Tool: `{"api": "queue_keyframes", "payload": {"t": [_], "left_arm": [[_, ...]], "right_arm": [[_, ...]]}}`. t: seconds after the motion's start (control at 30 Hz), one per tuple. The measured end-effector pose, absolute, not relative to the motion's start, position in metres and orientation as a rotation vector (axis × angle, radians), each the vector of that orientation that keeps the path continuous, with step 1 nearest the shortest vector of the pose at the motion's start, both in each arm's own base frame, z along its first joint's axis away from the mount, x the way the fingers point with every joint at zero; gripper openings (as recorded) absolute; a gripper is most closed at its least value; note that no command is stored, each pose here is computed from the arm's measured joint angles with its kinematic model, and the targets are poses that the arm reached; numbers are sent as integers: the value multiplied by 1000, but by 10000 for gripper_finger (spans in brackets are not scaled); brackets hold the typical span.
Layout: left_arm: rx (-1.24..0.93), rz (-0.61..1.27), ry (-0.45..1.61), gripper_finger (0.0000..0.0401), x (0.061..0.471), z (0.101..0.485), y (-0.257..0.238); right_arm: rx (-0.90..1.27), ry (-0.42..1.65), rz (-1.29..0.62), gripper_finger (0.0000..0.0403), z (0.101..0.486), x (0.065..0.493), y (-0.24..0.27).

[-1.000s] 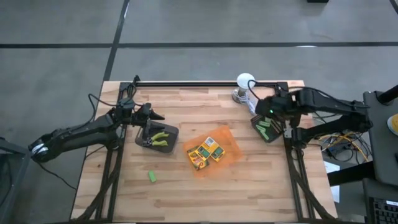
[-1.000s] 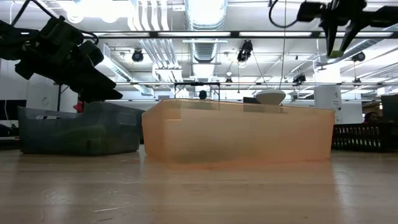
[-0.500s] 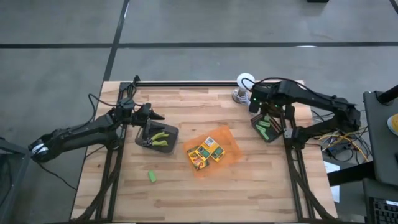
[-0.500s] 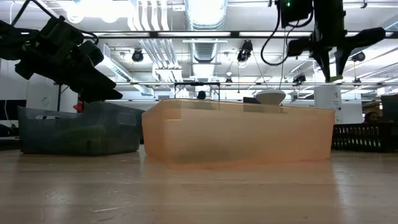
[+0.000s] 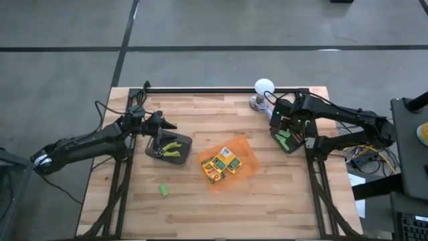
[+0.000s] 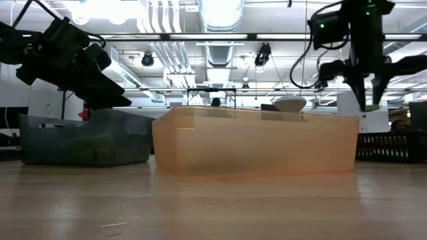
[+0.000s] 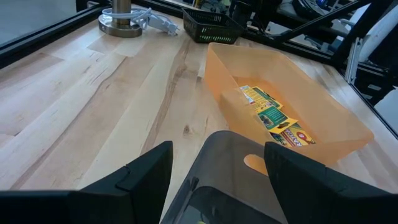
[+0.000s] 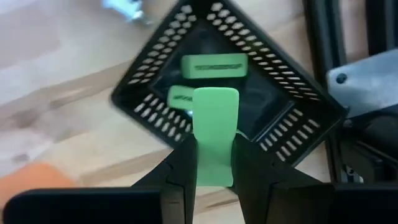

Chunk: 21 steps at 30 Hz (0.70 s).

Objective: Pick & Place School Supplies
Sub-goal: Put the right green eraser into the black basket

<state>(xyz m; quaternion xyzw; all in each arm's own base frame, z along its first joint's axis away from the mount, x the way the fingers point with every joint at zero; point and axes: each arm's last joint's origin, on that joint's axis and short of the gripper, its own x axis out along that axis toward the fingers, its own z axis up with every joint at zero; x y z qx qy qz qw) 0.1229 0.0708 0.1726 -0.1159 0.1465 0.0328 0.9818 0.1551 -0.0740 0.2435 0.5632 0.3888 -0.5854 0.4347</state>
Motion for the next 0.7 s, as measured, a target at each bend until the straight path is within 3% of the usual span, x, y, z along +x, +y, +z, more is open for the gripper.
{"api": "queue_keyframes", "payload": {"t": [0.43, 0.7], "left_arm": [[-233, 66, 295, 259, 123, 173, 71], [-233, 66, 295, 259, 123, 173, 71]], "right_arm": [[1446, 988, -1600, 98, 208, 134, -69], [1455, 992, -1588, 96, 200, 135, -69]]}}
